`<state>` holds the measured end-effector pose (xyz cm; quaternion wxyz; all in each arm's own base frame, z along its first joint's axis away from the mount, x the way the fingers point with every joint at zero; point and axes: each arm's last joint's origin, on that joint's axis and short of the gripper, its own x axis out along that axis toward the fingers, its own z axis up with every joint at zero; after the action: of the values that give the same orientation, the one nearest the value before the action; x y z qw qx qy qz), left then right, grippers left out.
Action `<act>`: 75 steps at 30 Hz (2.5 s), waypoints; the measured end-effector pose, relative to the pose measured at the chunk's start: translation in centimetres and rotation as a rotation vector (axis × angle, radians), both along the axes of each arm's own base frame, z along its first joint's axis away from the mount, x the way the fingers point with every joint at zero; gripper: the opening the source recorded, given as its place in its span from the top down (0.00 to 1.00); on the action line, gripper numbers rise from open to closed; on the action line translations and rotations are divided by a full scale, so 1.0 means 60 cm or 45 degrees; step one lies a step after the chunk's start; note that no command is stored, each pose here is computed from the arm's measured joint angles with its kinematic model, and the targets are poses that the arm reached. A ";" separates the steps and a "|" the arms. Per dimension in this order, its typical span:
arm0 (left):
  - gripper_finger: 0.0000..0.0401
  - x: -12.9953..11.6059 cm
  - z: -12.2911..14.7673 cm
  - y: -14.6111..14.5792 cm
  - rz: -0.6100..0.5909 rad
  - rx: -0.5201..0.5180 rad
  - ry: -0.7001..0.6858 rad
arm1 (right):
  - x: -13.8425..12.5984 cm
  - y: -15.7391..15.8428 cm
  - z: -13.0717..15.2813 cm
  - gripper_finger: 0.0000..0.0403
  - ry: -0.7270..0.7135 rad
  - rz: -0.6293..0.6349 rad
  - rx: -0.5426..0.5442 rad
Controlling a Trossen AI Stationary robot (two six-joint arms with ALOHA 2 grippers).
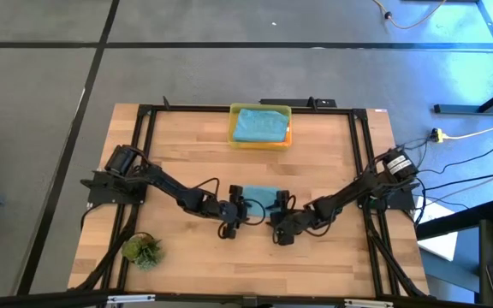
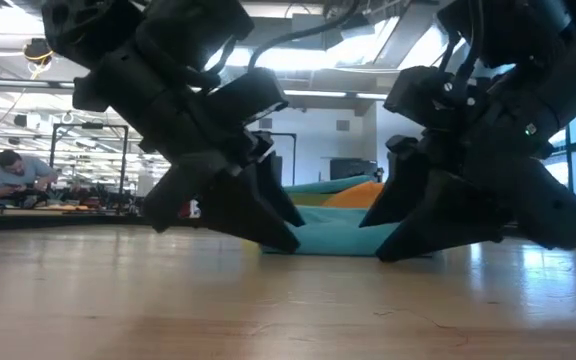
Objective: Fold microfiber towels
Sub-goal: Put the blue microfiber cloth into the yellow bin
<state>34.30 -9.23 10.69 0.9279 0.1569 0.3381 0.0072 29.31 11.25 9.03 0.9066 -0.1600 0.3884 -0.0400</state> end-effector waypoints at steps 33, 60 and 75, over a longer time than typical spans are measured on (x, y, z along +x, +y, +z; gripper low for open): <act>0.38 0.011 0.046 -0.054 -0.056 0.518 0.020 | -0.003 -0.013 0.057 0.97 -0.088 -0.134 0.420; 0.36 0.016 -0.003 -0.062 -0.005 0.478 0.102 | 0.004 -0.026 0.067 0.97 -0.092 -0.130 0.540; 0.89 0.014 -0.004 -0.070 0.027 0.496 0.078 | 0.005 -0.025 0.068 0.84 -0.080 -0.093 0.564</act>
<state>35.15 -13.43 10.44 0.8693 0.3299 0.3599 0.0776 29.60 9.75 13.11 0.9292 0.0585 0.3648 0.0085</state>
